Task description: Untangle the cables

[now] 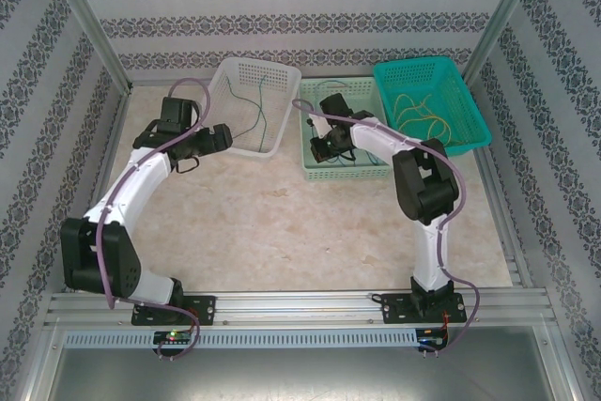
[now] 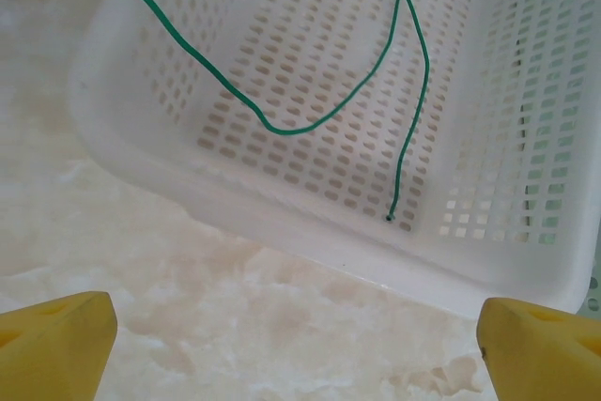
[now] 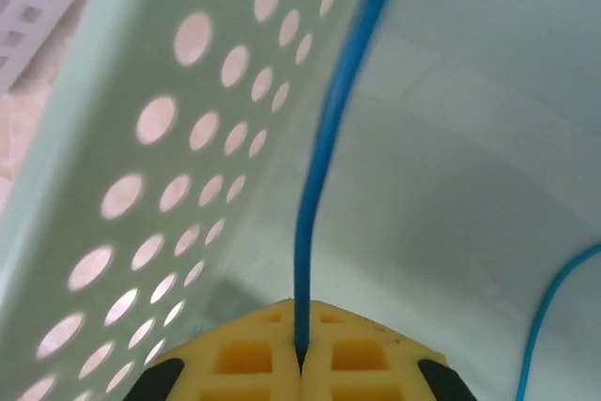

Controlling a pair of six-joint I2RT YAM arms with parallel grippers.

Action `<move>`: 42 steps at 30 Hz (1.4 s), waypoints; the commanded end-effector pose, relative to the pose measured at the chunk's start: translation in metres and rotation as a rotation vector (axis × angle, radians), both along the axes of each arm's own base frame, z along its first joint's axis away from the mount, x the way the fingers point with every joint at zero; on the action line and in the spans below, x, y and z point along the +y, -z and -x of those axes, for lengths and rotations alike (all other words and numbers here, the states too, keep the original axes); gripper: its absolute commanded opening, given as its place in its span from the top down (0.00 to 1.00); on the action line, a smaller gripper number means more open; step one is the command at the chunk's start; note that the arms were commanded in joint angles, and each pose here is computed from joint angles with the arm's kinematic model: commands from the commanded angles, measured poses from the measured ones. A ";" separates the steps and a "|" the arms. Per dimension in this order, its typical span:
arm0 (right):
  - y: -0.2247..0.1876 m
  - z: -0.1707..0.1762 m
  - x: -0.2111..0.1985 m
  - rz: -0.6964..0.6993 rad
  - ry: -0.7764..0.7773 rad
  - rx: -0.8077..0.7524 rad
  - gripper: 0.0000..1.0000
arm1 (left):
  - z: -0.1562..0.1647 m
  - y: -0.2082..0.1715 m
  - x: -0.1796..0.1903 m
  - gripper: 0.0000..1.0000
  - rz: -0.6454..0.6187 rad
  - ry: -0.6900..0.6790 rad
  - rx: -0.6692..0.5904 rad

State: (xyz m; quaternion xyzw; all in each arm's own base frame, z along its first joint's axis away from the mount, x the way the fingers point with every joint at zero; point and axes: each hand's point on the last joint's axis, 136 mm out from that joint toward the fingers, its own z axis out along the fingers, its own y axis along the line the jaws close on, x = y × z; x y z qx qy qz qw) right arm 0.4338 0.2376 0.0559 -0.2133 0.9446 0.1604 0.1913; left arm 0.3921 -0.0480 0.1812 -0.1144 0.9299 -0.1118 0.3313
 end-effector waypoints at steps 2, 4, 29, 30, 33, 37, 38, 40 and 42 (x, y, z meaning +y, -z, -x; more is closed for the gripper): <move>-0.046 -0.005 -0.005 -0.083 0.060 -0.107 0.99 | 0.004 -0.008 0.019 0.00 -0.079 -0.046 -0.062; -0.043 -0.004 -0.003 -0.112 0.045 -0.068 0.99 | 0.006 -0.004 0.021 0.00 -0.085 -0.052 -0.052; 0.032 0.002 0.019 -0.147 0.000 0.297 0.40 | 0.052 0.058 0.079 0.00 -0.314 -0.286 0.016; 0.025 -0.001 0.020 -0.154 0.001 0.281 0.36 | 0.050 0.055 0.083 0.00 -0.345 -0.285 -0.022; 0.005 -0.010 0.019 -0.169 0.011 0.233 0.25 | 0.044 0.053 0.086 0.00 -0.404 -0.250 -0.138; -0.012 -0.013 0.020 -0.184 0.021 0.209 0.22 | 0.035 0.054 0.083 0.00 -0.491 -0.161 -0.282; -0.016 -0.014 0.020 -0.187 0.026 0.205 0.18 | 0.031 0.052 0.081 0.00 -0.511 -0.134 -0.318; -0.022 -0.015 0.020 -0.192 0.036 0.196 0.11 | 0.025 0.054 0.075 0.00 -0.497 -0.097 -0.369; -0.032 -0.017 0.020 -0.207 0.045 0.176 0.10 | 0.019 0.058 0.064 0.00 -0.444 -0.060 -0.420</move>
